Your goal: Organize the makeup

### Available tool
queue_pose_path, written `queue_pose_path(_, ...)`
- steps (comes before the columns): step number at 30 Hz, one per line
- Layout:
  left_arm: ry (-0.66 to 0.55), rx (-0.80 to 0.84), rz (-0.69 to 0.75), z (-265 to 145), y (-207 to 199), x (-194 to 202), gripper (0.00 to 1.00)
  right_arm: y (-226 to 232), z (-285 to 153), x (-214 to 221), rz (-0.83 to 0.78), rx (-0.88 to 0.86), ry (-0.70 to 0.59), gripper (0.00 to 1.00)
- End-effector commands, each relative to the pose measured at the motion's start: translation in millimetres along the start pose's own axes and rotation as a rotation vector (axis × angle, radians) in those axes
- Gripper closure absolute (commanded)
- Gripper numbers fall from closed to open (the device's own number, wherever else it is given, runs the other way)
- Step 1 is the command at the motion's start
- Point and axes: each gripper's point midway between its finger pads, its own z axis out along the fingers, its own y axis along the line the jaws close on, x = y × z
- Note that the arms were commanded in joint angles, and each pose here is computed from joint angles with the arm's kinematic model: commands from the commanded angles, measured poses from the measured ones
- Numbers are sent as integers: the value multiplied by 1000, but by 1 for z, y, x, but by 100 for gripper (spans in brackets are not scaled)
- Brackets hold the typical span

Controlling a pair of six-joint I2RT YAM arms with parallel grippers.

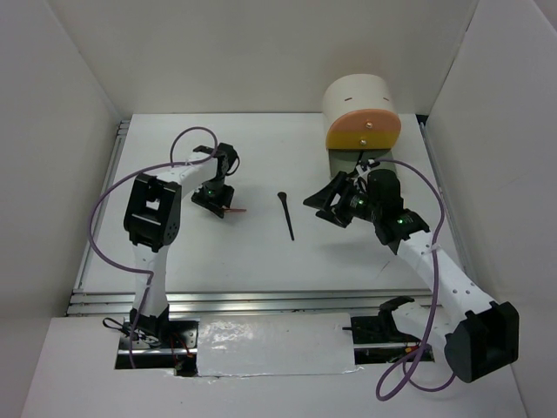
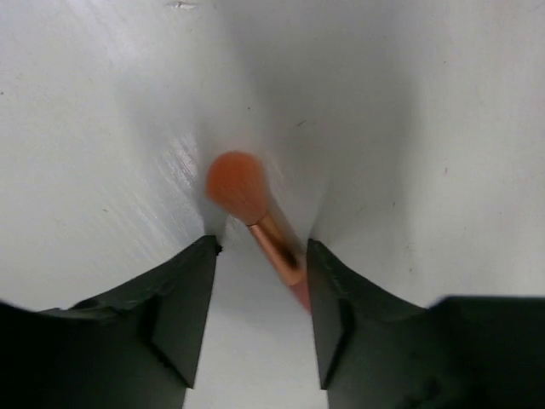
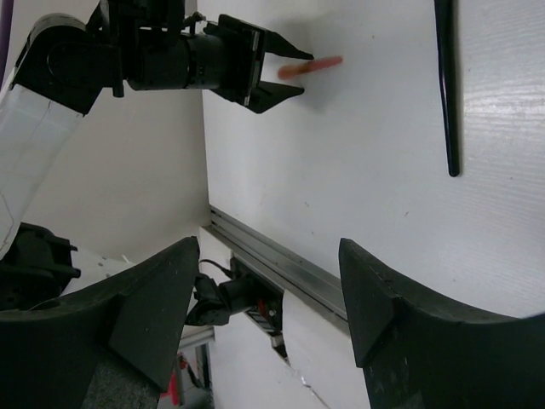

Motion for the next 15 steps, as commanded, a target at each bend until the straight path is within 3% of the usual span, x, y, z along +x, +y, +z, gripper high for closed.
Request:
queue_pose_path(1, 7, -122, 29, 22, 29, 6, 46, 17, 1, -3, -12, -64, -1, 26)
queue_pose_path(2, 9, -130, 39, 22, 30, 6, 51, 18, 1, -4, -11, -66, -3, 25)
queue_pose_path(3, 12, -143, 54, 23, 34, 7, 64, 19, 1, -5, -12, -69, -6, 25)
queue_pose_path(5, 12, -152, 70, 22, 40, 7, 75, 19, 1, -7, -16, -70, -15, 25)
queue_pose_path(6, 10, -146, 91, 19, 45, 6, 86, 19, 2, -7, -27, -72, -16, 25)
queue_pose_path(8, 10, -87, 112, 10, 39, 3, 97, 18, 3, -7, -47, -79, -16, 24)
queue_pose_path(15, 118, 272, 446, -41, 8, 42, 100, 18, 13, 4, -161, -197, 21, 9)
